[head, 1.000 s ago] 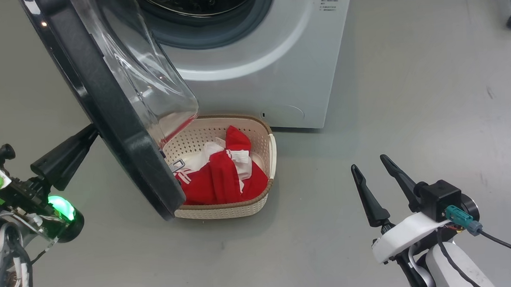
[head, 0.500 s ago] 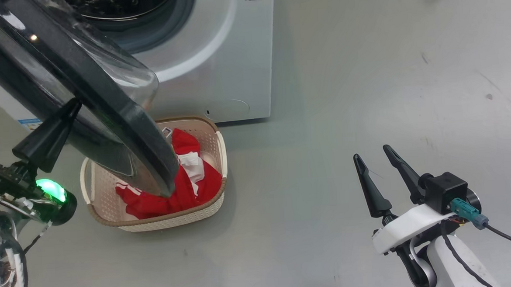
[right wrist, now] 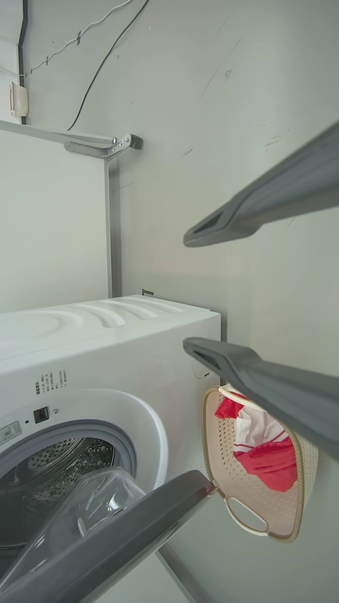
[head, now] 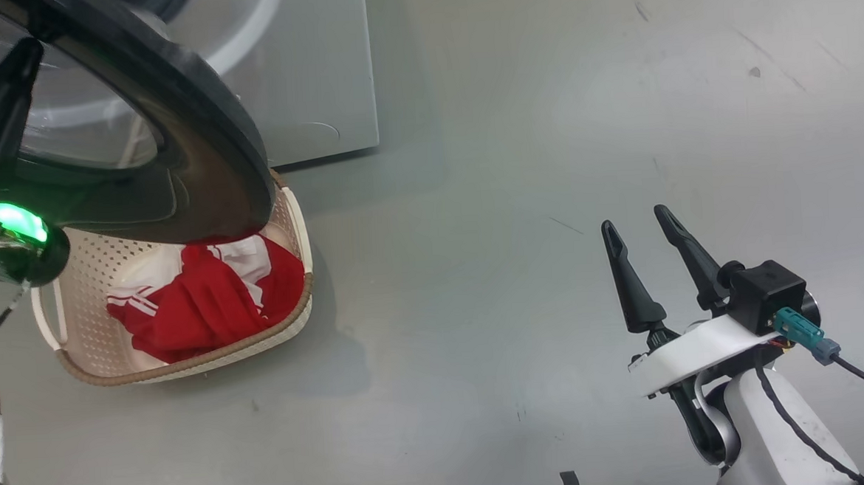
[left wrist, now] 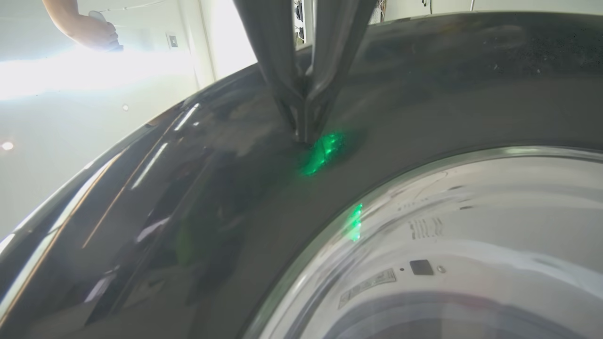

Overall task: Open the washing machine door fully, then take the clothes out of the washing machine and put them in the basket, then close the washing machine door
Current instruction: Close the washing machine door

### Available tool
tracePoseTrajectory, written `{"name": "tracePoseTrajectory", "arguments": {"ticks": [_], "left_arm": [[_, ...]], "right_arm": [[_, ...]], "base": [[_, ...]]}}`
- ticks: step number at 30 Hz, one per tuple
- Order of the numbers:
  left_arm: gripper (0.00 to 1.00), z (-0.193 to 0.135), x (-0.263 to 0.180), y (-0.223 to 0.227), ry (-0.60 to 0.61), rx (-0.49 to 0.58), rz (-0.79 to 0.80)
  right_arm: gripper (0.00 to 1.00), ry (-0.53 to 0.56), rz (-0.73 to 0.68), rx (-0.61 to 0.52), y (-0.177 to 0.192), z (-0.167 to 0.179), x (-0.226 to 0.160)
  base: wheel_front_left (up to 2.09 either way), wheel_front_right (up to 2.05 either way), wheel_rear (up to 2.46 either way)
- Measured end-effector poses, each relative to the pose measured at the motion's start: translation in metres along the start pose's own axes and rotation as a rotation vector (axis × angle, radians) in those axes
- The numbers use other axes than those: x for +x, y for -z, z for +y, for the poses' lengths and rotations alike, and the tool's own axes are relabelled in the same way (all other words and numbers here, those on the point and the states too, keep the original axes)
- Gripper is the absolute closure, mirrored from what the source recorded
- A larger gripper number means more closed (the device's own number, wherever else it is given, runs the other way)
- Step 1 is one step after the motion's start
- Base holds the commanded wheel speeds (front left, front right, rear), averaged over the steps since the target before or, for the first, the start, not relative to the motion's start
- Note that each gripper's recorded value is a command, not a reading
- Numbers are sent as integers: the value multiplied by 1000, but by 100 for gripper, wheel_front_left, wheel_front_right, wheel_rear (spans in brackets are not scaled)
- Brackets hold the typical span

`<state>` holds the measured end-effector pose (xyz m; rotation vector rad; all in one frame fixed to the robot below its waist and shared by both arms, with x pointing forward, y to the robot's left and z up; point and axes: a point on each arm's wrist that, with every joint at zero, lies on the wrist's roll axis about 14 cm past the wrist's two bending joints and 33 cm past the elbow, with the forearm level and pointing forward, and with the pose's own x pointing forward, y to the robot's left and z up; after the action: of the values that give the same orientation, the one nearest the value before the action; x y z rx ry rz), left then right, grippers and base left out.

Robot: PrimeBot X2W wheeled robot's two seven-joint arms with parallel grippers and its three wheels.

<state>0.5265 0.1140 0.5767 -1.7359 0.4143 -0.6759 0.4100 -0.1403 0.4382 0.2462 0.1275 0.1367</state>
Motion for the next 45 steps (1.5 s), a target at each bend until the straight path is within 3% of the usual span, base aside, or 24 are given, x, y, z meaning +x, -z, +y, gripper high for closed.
{"name": "tracePoseTrajectory", "arguments": {"ticks": [13, 26, 30, 45], "left_arm": [[100, 24, 61, -24, 18, 20, -4], [100, 69, 91, -52, -4, 6, -59], [100, 89, 94, -41, -15, -36, -44], [100, 76, 66, -28, -2, -53, -86]], "right_arm": [[0, 97, 41, -9, 16, -37, 8], [0, 189, 95, -16, 36, -69, 7], [0, 208, 82, -21, 32, -75, 11], [0, 150, 35, -10, 17, -55, 22]], "base": [[0, 0, 0], [0, 0, 0], [0, 0, 0], [0, 0, 0]]}}
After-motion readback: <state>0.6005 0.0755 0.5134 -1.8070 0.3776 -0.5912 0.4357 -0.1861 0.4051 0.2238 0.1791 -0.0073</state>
